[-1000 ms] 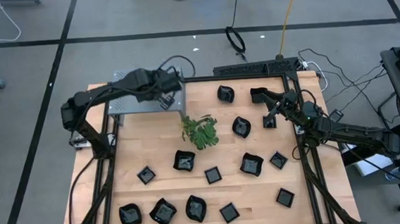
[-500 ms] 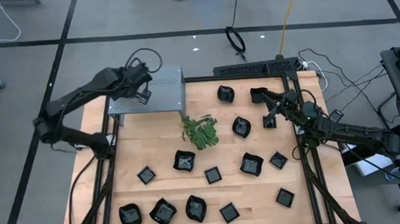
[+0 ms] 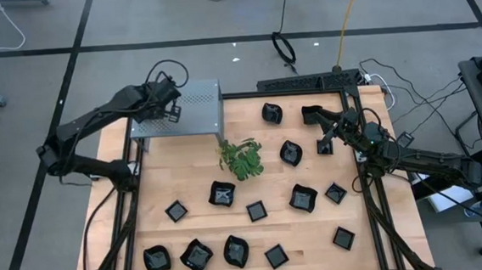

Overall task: Pick & Place Mini shaped plates
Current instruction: Put the leaf shaped plate on the shelf, then put the distorted square plate on the shelf

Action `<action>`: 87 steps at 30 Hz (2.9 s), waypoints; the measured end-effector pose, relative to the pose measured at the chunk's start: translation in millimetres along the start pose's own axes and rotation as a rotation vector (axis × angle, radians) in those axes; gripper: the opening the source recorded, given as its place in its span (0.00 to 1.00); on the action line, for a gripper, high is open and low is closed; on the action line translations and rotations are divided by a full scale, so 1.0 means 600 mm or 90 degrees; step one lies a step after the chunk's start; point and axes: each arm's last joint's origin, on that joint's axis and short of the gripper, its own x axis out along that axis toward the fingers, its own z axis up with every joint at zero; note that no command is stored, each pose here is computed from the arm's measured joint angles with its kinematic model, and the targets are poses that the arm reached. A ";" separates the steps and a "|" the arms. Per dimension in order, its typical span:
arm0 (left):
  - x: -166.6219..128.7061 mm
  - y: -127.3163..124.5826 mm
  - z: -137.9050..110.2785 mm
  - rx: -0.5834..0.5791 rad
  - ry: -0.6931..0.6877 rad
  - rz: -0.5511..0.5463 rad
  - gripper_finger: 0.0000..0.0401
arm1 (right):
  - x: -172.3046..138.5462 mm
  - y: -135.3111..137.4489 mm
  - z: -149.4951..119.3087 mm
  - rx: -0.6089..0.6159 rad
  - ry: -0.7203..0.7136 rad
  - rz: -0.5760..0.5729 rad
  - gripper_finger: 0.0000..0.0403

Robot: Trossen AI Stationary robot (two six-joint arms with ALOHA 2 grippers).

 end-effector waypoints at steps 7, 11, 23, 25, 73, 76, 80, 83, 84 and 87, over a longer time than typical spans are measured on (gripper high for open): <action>0.001 0.000 0.004 -0.019 -0.009 -0.004 0.18 | 0.000 0.000 0.000 0.000 0.000 0.000 0.26; -0.003 0.001 0.007 -0.014 -0.030 -0.017 0.29 | 0.000 0.000 0.000 0.000 0.000 0.000 0.26; -0.075 -0.009 0.025 0.015 -0.237 -0.215 0.48 | 0.000 0.000 0.000 0.000 0.000 0.000 0.26; -0.087 -0.019 0.026 0.036 -0.264 -0.269 0.46 | 0.000 0.000 0.000 0.000 0.000 0.000 0.26; -0.143 -0.358 -0.380 0.860 -0.127 -0.568 0.33 | 0.000 0.000 0.000 0.000 0.000 0.000 0.26; -0.127 -0.369 -0.384 0.868 -0.149 -0.519 0.33 | 0.000 0.000 0.000 0.000 0.000 0.000 0.26; -0.112 -0.378 -0.384 0.868 -0.157 -0.479 0.33 | 0.000 0.000 0.000 0.000 0.000 0.000 0.26; -0.106 -0.381 -0.382 0.853 -0.148 -0.472 0.33 | 0.000 0.000 0.000 0.000 0.000 0.000 0.26; -0.106 -0.381 -0.382 0.848 -0.145 -0.472 0.33 | 0.000 0.000 0.000 0.000 0.000 0.000 0.26; -0.106 -0.382 -0.381 0.843 -0.134 -0.484 0.33 | 0.000 0.000 0.000 0.000 0.000 0.000 0.26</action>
